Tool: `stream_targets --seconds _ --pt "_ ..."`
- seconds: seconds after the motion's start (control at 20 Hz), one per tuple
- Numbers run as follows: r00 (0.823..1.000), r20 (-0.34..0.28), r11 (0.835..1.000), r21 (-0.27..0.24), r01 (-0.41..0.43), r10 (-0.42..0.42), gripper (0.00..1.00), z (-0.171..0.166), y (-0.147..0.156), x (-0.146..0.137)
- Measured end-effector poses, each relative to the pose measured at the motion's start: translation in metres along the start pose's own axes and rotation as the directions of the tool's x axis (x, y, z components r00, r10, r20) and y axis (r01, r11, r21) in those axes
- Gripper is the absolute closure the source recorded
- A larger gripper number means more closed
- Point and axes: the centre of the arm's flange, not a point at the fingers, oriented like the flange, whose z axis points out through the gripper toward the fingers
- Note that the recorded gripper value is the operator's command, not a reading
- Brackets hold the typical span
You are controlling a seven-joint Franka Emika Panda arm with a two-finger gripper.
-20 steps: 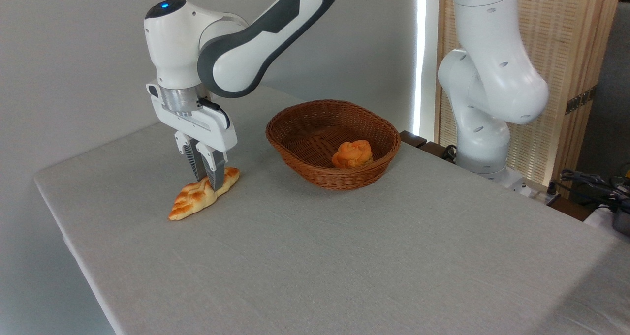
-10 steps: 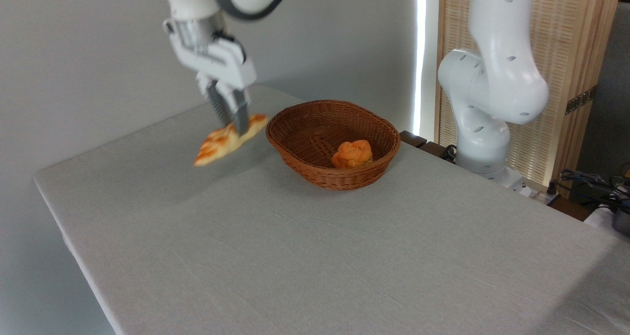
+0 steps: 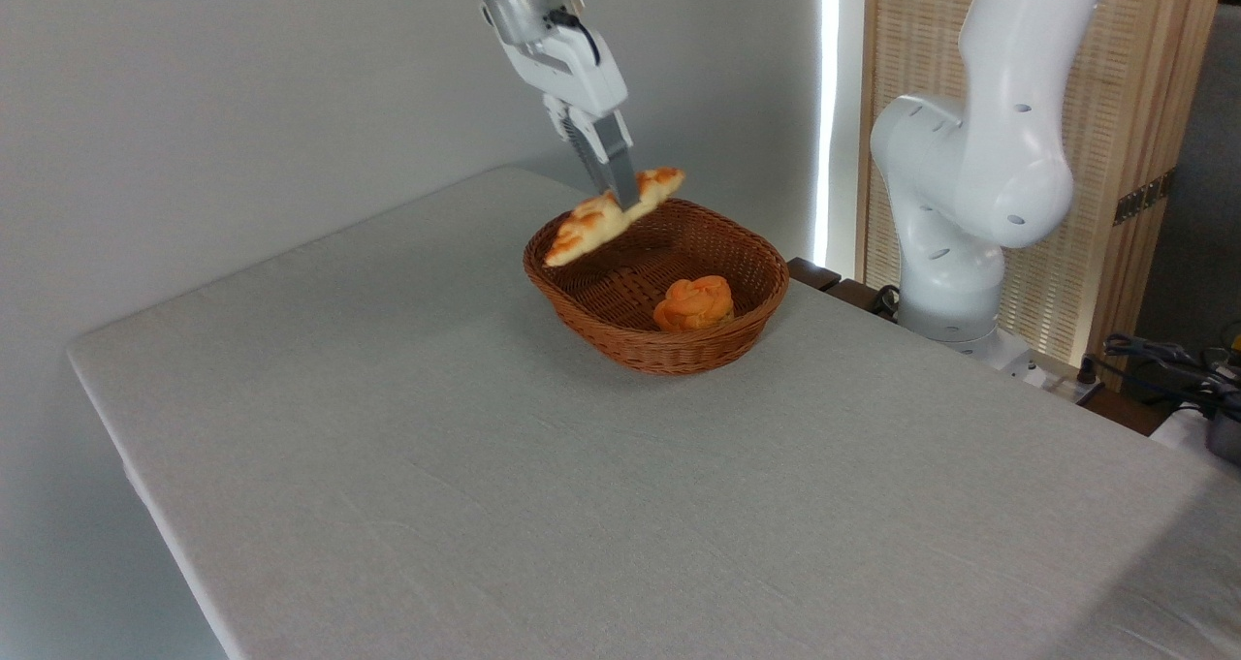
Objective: Put bread into the basket
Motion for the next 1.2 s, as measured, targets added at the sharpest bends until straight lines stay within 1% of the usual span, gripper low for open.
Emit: stream_targets --seconds 0.1,0.25,0.7,0.8,0.85,1.0,1.1,1.2 --pt "0.999 0.031 1.0 -0.002 -0.022 0.022 0.0 0.017 0.009 0.002" --pt "0.999 0.03 1.0 0.0 -0.023 0.023 0.0 0.03 0.008 0.006" --pt "1.0 0.014 1.0 0.003 -0.019 0.019 0.0 0.028 0.005 0.008" --pt "1.0 -0.013 1.0 0.015 -0.008 0.008 0.0 0.014 0.0 0.007" --pt "0.999 -0.037 1.0 0.027 0.007 -0.006 0.0 0.001 -0.008 0.006" --pt "0.991 -0.124 0.995 0.07 0.067 -0.058 0.0 -0.05 -0.044 0.001" --pt "0.987 -0.157 0.992 0.109 0.061 -0.043 0.0 -0.077 -0.071 -0.001" --pt "0.982 -0.184 0.99 0.125 0.064 -0.041 0.0 -0.097 -0.097 -0.002"
